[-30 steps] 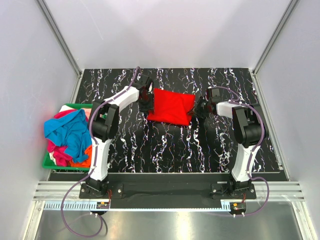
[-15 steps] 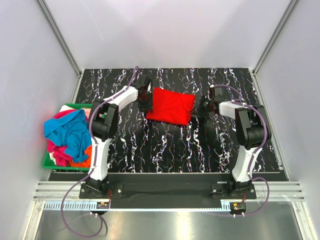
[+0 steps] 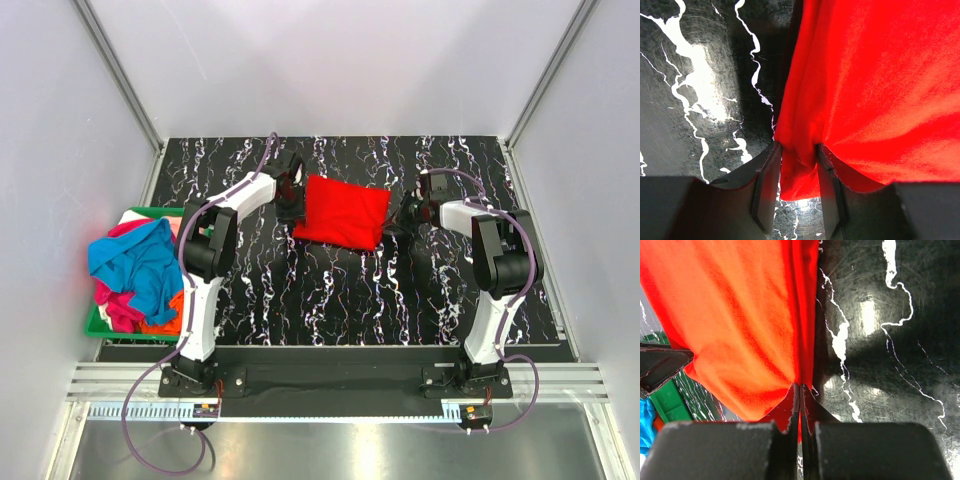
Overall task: Fold and stack the t-shirts
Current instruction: Fold the tshirt
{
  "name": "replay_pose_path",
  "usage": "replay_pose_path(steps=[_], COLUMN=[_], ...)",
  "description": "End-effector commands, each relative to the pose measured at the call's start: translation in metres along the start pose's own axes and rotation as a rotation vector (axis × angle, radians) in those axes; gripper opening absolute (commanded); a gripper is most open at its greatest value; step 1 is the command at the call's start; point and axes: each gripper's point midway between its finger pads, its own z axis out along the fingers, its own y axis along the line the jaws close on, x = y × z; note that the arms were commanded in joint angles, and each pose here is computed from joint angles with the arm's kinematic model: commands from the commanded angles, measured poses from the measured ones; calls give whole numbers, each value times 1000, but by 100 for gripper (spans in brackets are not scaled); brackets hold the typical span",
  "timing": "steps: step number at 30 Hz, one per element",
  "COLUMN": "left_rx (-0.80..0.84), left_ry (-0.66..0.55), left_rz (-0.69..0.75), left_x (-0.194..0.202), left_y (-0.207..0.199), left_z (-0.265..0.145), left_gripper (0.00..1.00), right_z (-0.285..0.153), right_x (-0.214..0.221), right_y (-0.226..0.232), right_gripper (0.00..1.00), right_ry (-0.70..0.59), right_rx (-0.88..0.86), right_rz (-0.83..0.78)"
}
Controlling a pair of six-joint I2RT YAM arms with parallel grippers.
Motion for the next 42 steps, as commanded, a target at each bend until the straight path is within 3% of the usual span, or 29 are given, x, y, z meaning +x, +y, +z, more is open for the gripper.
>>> replay_pose_path(steps=[1, 3, 4, 8, 21, 38, 42], left_rx=[-89, -74, -66, -54, -41, -44, -45], left_ry=[4, 5, 3, 2, 2, 11, 12], left_rz=[15, 14, 14, 7, 7, 0, -2], left_x=[1, 1, 0, -1, 1, 2, 3], left_y=[27, 23, 22, 19, 15, 17, 17], left_z=[13, 11, 10, 8, 4, 7, 8], left_gripper=[38, 38, 38, 38, 38, 38, 38], right_z=[-16, -17, -19, -26, -16, -3, -2], right_x=[-26, -22, -17, -6, 20, 26, 25], right_y=[10, 15, 19, 24, 40, 39, 36], right_gripper=[0, 9, 20, 33, 28, 31, 24], right_ry=[-70, -51, -29, -20, 20, -24, -26], right_rx=[-8, -35, -62, -98, -147, -106, -96], right_rz=[-50, -50, -47, -21, 26, 11, 12])
